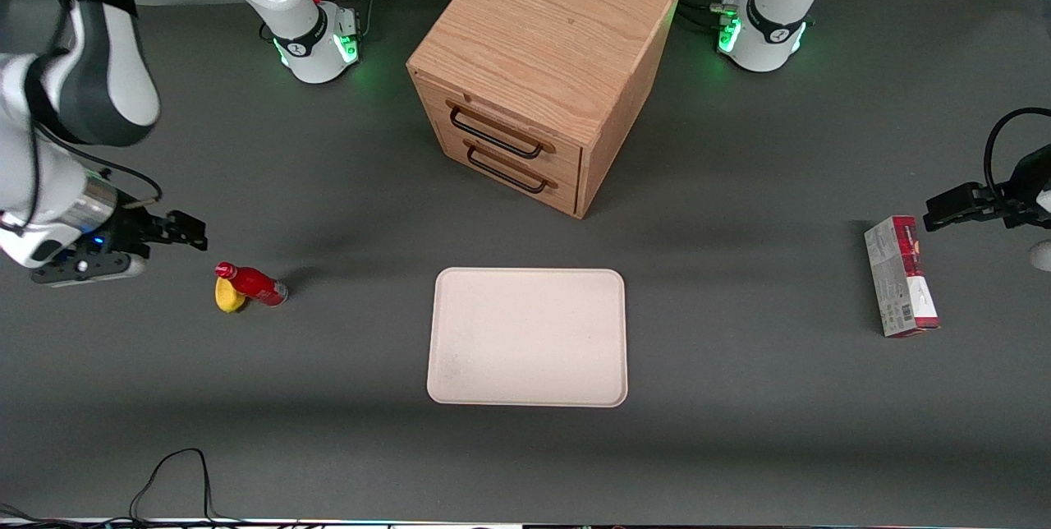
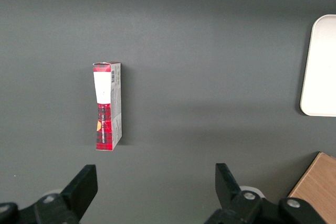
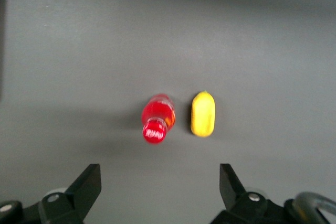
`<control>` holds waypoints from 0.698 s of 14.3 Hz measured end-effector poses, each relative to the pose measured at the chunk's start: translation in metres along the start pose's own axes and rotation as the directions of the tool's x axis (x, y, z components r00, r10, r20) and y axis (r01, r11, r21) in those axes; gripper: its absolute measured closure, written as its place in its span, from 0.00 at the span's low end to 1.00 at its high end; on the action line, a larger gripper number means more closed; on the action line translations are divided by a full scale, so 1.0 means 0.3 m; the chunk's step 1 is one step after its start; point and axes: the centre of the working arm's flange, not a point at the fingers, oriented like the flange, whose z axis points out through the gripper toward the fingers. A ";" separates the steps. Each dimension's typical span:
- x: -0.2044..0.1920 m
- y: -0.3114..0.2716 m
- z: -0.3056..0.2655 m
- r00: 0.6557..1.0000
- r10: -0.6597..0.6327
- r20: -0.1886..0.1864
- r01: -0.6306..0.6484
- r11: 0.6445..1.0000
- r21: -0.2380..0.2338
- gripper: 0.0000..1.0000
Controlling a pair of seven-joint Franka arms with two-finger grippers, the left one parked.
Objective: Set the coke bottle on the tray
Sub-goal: 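Move the open right gripper down over the red Coca-Cola bottle, then close the right gripper on the bottle's cap end and lift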
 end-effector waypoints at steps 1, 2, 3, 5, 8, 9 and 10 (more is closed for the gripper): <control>-0.009 -0.004 0.060 1.000 -0.001 -0.014 0.001 1.000 -0.003 0.00; -0.019 -0.012 0.117 1.000 -0.004 -0.025 0.004 1.000 -0.004 0.00; -0.029 -0.021 0.170 0.999 -0.005 -0.033 0.005 1.000 -0.003 0.00; -0.043 -0.033 0.257 0.999 -0.005 -0.042 0.005 1.000 -0.002 0.00; -0.039 -0.035 0.338 0.999 -0.006 -0.046 0.006 1.000 -0.006 0.00; -0.037 -0.035 0.354 0.999 -0.006 -0.044 0.006 1.000 -0.007 0.00; -0.037 -0.035 0.364 0.999 -0.006 -0.042 0.006 1.000 -0.007 0.00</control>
